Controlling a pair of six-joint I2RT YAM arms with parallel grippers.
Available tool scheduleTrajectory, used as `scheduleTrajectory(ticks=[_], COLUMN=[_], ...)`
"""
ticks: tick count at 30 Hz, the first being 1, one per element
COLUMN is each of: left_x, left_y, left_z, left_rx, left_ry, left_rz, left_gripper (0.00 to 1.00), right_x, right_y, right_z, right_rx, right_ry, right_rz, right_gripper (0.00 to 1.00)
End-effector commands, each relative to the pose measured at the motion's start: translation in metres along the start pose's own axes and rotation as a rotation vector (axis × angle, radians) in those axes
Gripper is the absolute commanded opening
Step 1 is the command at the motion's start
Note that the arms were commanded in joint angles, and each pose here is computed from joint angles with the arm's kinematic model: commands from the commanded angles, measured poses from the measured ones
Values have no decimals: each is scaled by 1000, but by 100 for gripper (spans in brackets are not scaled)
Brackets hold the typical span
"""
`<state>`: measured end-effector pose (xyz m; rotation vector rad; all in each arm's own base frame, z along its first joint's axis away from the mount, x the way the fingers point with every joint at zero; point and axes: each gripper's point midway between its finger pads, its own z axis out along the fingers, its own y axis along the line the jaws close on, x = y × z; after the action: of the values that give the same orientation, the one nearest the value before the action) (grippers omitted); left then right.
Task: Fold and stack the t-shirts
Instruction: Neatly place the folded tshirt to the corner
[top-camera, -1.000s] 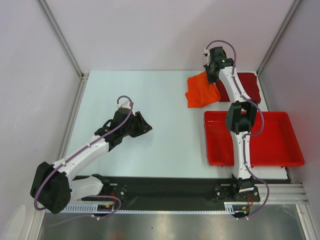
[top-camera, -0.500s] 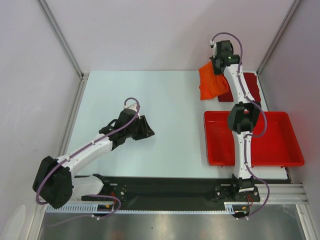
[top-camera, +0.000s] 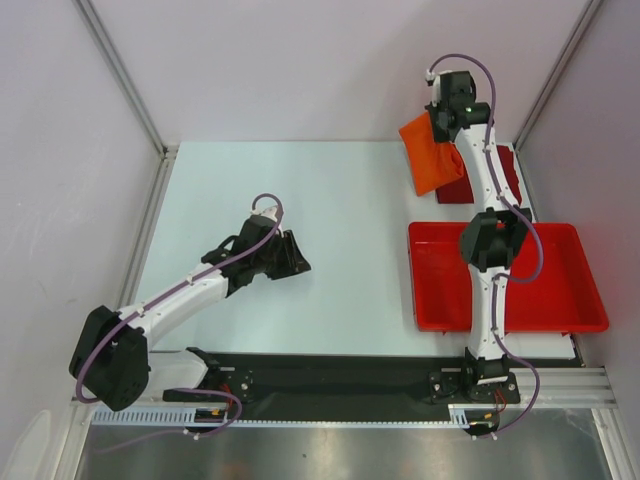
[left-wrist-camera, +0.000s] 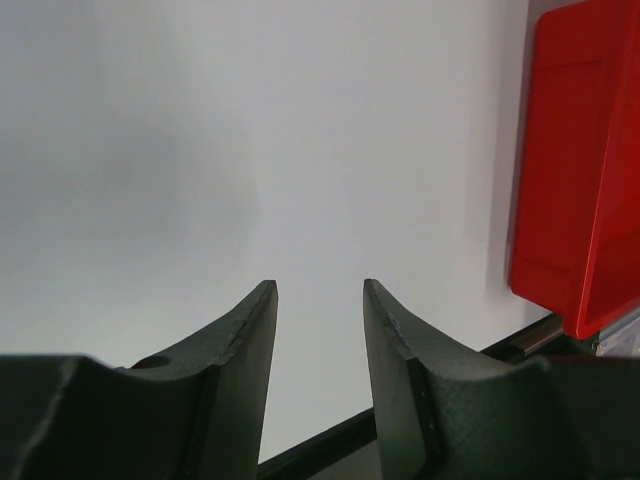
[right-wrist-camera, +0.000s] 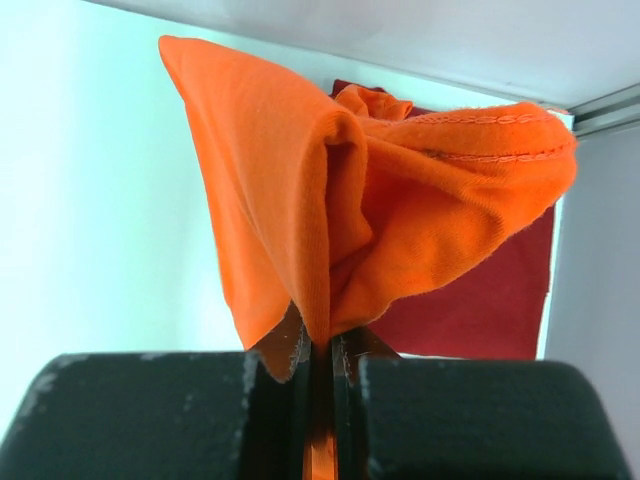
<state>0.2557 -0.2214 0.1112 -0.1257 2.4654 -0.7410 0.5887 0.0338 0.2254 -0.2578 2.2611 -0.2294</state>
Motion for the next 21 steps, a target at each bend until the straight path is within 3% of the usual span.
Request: scheduleTrajectory(ticks=[1,21], left_x=[-12,-14], left_y=[-14,-18], left_z=[-3,1], left_rx=[46,76], left_ry=[-28,-19], left_rz=[27,7], left_gripper=[45,47], right_x=[-30,-16], right_y=[-20,-45], right_z=[-45,-75], right_rx=[27,55], right_ry=[-95,-58], right_rz=[8,30], right_gripper=[0,0])
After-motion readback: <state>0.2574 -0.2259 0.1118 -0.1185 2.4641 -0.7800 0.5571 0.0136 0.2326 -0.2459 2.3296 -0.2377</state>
